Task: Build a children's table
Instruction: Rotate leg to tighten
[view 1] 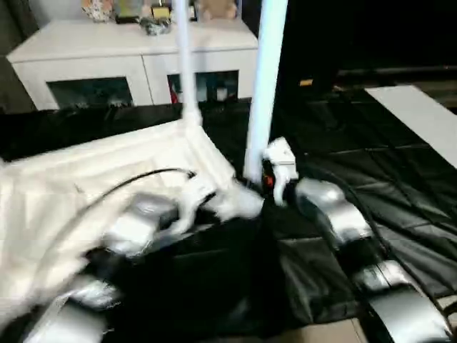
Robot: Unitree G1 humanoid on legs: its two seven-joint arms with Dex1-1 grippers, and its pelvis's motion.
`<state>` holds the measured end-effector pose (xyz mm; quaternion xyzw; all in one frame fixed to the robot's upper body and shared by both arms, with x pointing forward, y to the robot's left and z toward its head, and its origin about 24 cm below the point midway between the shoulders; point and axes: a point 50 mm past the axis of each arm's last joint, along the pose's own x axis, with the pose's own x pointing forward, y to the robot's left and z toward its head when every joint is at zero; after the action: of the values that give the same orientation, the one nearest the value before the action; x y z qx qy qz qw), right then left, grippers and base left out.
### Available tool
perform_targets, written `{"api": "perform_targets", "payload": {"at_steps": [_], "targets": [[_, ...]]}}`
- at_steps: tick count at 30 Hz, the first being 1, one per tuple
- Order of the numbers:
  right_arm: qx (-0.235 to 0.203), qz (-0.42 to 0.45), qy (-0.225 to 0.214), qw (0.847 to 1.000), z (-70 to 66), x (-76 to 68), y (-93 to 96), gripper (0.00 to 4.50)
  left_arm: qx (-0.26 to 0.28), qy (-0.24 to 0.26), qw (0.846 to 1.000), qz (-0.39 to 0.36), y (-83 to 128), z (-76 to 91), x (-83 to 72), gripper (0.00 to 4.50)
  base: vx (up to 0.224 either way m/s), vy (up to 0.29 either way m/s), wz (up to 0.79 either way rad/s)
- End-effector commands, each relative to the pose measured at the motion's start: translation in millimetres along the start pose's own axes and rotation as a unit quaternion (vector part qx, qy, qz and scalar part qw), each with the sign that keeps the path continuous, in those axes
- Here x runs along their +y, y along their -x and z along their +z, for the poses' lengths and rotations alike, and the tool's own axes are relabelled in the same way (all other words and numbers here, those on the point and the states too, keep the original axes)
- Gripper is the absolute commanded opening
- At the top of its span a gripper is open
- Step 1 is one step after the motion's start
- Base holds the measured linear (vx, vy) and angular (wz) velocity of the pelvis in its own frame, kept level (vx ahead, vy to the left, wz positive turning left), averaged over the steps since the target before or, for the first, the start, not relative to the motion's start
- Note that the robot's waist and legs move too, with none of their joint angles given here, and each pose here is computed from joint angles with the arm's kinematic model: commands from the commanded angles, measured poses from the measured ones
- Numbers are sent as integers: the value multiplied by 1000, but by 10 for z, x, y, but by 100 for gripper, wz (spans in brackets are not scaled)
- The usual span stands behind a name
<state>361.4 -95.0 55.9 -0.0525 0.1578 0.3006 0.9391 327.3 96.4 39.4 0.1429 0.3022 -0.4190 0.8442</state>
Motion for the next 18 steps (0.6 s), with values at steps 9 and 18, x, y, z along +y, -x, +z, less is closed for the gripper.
{"api": "perform_targets", "payload": {"at_steps": [9, 18], "targets": [[186, -105, -82, 973, -813, 130, -10, 186, -33, 27, 999, 34, -291, 322, -186, 0, 0, 0, 0], [180, -107, -70, 975, -771, 157, -55, 186, -22, 29, 998, 59, -270, 250, -71, 0, 0, 0, 0]]}}
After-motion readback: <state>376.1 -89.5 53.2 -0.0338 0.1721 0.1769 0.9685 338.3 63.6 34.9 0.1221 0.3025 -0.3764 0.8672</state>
